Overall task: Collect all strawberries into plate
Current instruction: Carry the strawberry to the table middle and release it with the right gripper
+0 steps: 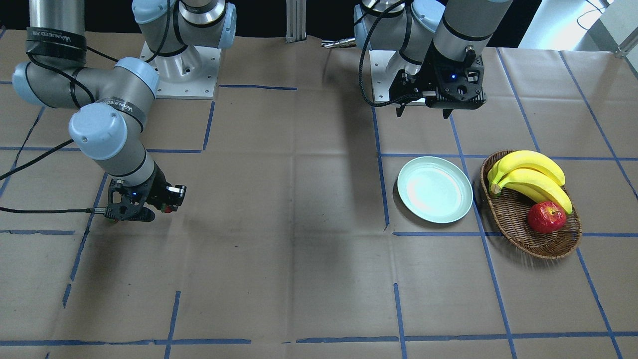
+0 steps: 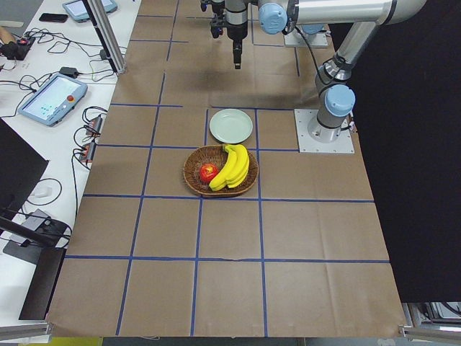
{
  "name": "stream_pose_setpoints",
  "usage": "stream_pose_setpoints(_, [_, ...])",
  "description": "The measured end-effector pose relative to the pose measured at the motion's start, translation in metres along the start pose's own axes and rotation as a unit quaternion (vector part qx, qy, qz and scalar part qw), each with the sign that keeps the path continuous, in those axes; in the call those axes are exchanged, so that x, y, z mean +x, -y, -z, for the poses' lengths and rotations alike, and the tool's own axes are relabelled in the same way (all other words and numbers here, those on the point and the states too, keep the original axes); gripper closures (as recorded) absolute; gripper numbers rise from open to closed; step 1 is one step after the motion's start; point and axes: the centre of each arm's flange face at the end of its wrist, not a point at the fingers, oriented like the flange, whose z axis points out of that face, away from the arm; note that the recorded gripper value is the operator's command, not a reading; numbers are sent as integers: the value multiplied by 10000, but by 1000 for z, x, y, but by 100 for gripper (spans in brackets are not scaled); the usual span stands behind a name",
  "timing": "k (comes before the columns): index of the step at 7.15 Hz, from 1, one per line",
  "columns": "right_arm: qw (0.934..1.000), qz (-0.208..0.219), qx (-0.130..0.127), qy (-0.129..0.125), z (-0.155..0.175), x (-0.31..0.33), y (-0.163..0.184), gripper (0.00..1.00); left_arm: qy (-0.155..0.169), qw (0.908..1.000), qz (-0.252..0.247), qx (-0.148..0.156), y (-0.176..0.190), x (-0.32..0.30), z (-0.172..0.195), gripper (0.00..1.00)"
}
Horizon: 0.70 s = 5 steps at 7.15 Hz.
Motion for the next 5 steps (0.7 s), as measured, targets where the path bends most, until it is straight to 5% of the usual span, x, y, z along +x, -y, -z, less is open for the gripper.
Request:
stream_pose_setpoints(2, [10000, 26, 12, 12, 30, -84, 3, 97, 7, 10000, 12, -27, 1, 0, -2, 0])
stream_pose_setpoints(5, [9998, -203, -3, 55, 12, -225, -14, 97, 1, 9999, 12, -120, 2, 0, -11, 0])
